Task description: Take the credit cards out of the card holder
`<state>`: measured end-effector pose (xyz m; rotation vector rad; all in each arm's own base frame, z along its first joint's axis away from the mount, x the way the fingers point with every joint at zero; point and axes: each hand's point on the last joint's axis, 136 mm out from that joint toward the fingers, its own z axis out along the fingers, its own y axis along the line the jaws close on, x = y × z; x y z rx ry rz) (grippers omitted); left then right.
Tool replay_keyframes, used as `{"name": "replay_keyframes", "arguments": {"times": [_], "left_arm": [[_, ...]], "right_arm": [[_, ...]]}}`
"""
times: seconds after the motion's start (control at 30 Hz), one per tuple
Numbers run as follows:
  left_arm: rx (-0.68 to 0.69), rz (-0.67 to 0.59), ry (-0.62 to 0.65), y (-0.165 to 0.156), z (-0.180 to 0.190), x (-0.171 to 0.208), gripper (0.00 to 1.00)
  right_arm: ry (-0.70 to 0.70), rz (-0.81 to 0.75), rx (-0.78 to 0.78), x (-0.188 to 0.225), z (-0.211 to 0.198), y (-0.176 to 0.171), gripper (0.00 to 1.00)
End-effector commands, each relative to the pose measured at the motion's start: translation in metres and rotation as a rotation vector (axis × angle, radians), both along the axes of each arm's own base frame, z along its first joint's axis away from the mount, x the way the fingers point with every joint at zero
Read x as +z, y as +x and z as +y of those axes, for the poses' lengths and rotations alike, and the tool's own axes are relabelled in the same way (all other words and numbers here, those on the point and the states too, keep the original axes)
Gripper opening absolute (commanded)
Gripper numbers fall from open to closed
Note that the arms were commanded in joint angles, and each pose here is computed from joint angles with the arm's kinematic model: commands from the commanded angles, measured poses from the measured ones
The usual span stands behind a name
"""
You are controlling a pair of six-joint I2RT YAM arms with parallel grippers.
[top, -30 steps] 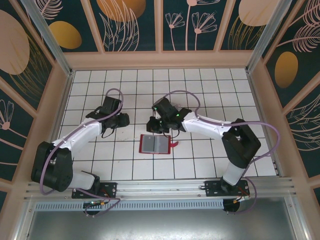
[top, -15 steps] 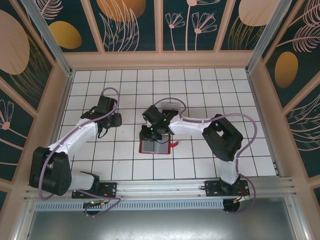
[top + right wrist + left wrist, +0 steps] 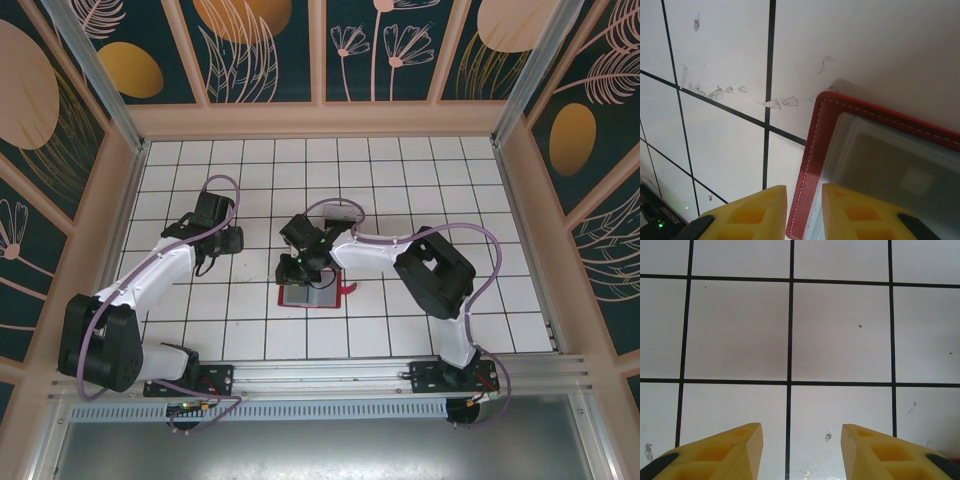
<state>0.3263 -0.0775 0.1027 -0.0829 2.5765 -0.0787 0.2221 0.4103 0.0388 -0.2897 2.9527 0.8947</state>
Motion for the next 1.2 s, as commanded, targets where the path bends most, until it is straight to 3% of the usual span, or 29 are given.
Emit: {"name": "replay_keyframes", "arguments": {"times": [0.0,0.53,1.17], "left_arm": [[-0.005,0.0,0.014,0.001,0.003,0.004,0.46],[-0.012,0.009,0.009,0.0,0.002,0.002,0.46],[-0.02,0.024,0.004,0.0,0.0,-0.003,0.47]], "right_arm": [[-0.027,-0.001,-0.009,0.0,0.002,0.0,0.27],[-0.125,-0.014,-0.029,-0.007,-0.017,-0.004,0.31],[-0.391,-0.073,-0.105,-0.013,-0.054,-0.002,0.35]]}}
